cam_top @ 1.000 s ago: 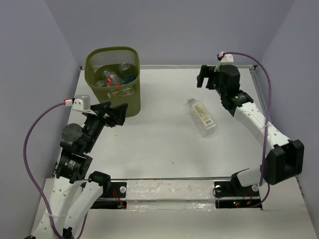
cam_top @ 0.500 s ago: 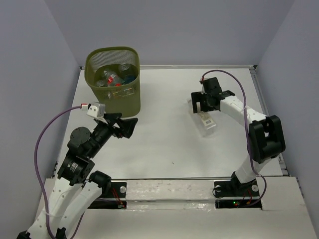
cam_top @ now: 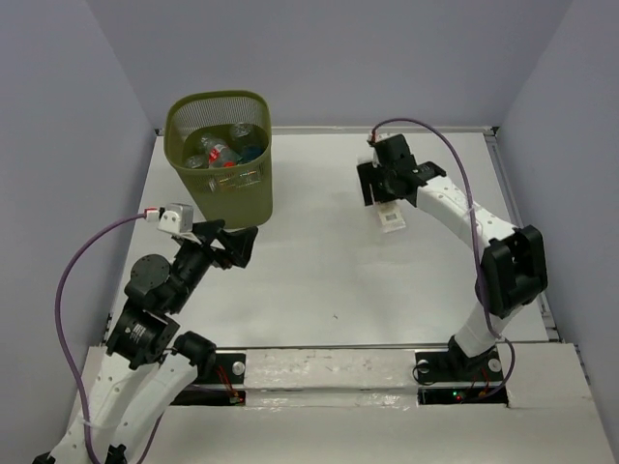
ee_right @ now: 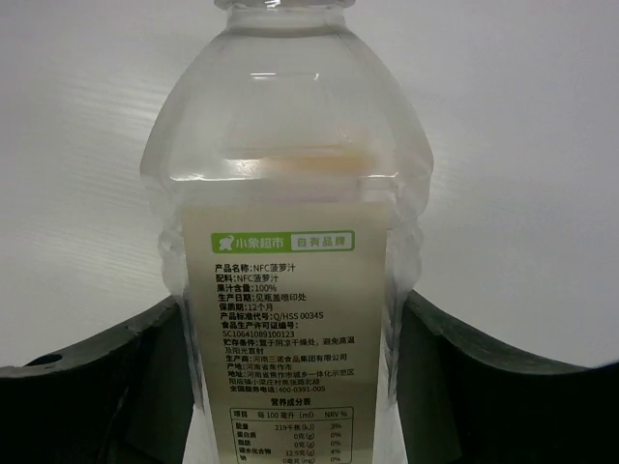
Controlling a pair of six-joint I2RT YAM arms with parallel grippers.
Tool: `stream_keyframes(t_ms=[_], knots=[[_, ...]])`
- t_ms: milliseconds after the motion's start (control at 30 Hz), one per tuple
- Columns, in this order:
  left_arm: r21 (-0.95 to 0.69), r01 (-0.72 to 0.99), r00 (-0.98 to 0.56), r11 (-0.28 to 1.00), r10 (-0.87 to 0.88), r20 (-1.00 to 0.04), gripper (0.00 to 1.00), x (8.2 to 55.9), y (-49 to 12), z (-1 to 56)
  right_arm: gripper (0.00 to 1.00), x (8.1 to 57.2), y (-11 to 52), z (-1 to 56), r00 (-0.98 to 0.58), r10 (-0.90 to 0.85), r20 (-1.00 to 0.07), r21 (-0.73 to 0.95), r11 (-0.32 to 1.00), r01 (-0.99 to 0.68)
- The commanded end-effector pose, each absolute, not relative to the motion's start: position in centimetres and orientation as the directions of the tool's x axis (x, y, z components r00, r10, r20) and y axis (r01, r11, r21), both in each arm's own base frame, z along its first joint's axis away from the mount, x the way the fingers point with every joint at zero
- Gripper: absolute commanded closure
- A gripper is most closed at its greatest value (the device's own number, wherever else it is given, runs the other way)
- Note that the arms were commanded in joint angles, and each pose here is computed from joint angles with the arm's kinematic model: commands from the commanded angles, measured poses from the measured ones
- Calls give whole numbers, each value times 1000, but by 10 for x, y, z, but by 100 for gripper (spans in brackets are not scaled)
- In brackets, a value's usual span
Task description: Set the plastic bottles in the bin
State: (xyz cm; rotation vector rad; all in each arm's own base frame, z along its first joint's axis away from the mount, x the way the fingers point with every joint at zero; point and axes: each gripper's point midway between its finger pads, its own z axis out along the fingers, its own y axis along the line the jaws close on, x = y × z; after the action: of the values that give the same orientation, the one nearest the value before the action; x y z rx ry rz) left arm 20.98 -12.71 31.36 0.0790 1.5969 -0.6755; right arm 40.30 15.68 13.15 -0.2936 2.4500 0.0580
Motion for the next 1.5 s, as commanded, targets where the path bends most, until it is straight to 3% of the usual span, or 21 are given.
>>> stream_keyframes(t_ms=[0,67,100,167,200,333,500,600,767,900,967,1133,1367,1433,1467], knots=[[-381,335,-44,862,-389,-920,1,213,-99,343,57,405,249,323,-374,-136,-917,26,918,-396],[-385,285,-39,878,-390,-920,1,215,-89,342,57,395,295,357,-287,-130,-949,31,868,-495],[-390,248,-27,887,-396,-918,1,217,-82,342,57,395,312,404,-190,-64,-980,48,844,-534],[-397,189,-3,898,-403,-915,1,218,-69,341,57,388,355,427,-126,-22,-992,65,762,-645],[-405,173,16,898,-414,-910,1,216,-64,343,57,387,367,468,-35,66,-997,73,734,-675],[-427,83,65,900,-433,-899,1,213,-43,344,57,381,418,518,62,222,-973,82,587,-806],[-427,57,66,903,-430,-900,1,216,-39,340,55,397,454,544,159,373,-914,57,508,-860],[-424,68,62,903,-428,-901,1,218,-41,341,52,418,476,527,200,393,-897,40,526,-850],[-418,70,56,906,-422,-905,1,221,-42,339,36,443,506,486,310,354,-883,-57,574,-817],[-417,66,54,907,-420,-906,1,222,-42,338,14,448,511,471,334,303,-892,-95,598,-796],[-417,64,53,906,-421,-906,1,223,-42,338,8,448,506,474,352,294,-889,-107,614,-782],[-415,58,48,908,-418,-907,1,226,-42,337,0,425,499,500,366,311,-877,-115,605,-788],[-407,35,43,913,-408,-912,1,231,-38,334,0,379,457,556,363,369,-856,-85,592,-801],[-406,32,40,914,-407,-913,1,232,-38,332,0,375,449,529,317,341,-885,-58,595,-802],[-403,25,43,915,-403,-914,1,233,-36,332,2,353,420,563,356,392,-848,-50,609,-792]])
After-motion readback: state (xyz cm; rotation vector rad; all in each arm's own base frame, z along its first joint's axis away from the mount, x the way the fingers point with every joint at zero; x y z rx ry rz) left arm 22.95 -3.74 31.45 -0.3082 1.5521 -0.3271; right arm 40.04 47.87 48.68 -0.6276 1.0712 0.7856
